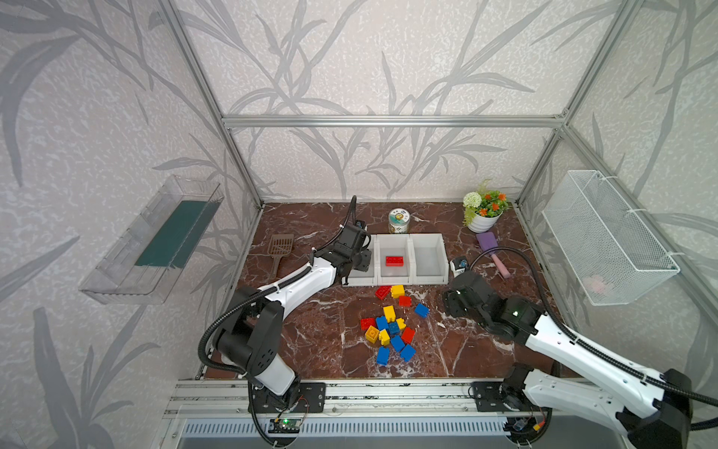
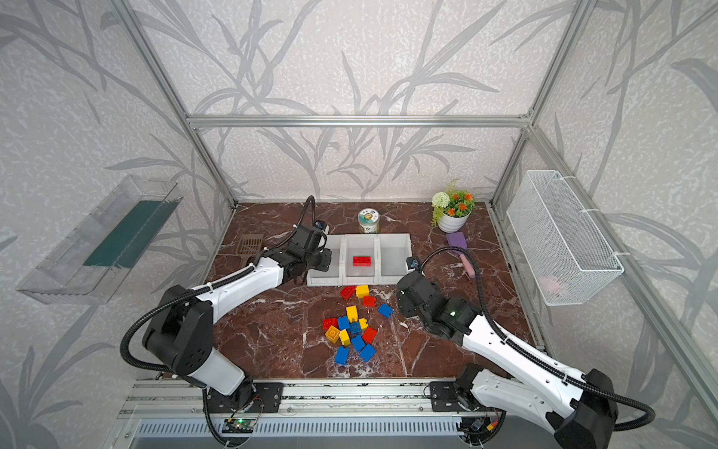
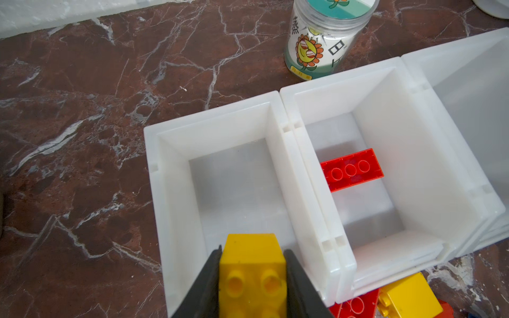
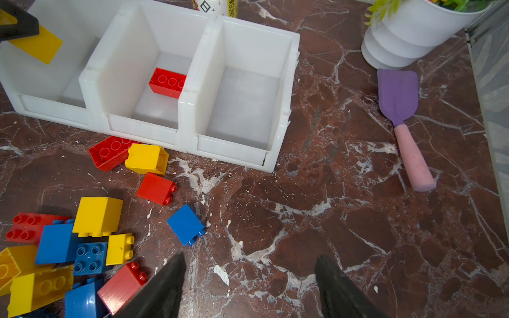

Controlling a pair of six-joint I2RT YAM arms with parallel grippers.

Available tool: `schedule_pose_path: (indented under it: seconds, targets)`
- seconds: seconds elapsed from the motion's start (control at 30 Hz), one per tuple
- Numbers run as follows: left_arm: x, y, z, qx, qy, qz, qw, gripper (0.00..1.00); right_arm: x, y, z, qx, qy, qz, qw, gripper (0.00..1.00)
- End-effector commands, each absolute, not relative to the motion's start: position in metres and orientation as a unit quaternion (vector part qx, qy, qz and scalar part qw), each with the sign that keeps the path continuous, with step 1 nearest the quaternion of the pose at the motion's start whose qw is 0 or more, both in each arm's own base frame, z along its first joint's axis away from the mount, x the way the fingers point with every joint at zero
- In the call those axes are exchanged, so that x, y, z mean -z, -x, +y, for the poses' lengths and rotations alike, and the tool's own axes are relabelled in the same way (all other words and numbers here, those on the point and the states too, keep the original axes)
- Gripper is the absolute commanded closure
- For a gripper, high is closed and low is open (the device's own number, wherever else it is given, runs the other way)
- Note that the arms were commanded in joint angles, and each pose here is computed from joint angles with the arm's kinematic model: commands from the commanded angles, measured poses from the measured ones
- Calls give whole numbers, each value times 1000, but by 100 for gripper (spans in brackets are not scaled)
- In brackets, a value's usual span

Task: Sort the legos into containers by color
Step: Place the lego in the container, then pick up the lego from the center of the table.

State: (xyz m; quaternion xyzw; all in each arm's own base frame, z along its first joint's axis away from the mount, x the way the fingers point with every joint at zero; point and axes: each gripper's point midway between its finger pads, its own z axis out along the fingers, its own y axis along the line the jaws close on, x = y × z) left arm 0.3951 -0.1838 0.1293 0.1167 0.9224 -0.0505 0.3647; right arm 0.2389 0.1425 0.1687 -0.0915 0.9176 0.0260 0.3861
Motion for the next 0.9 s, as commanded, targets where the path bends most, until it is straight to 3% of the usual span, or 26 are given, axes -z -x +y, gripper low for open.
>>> schedule_pose_path:
  seconds: [0.0,0.23,0.5,0.87]
  targets:
    - [-138,-395,-187,59,-113,920,370,59,-165,-235,133,-15,79,920,382,25]
    - [-140,-391,-183,60,-108,919,374,36,-165,-235,134,-16,84,921,379,25]
    - [-149,-380,-172,55,-95,916,386,35,-158,-237,141,-14,101,925,366,24]
    - [-148,-341,-139,49,-42,913,402,34,-92,-223,194,-58,251,935,243,26]
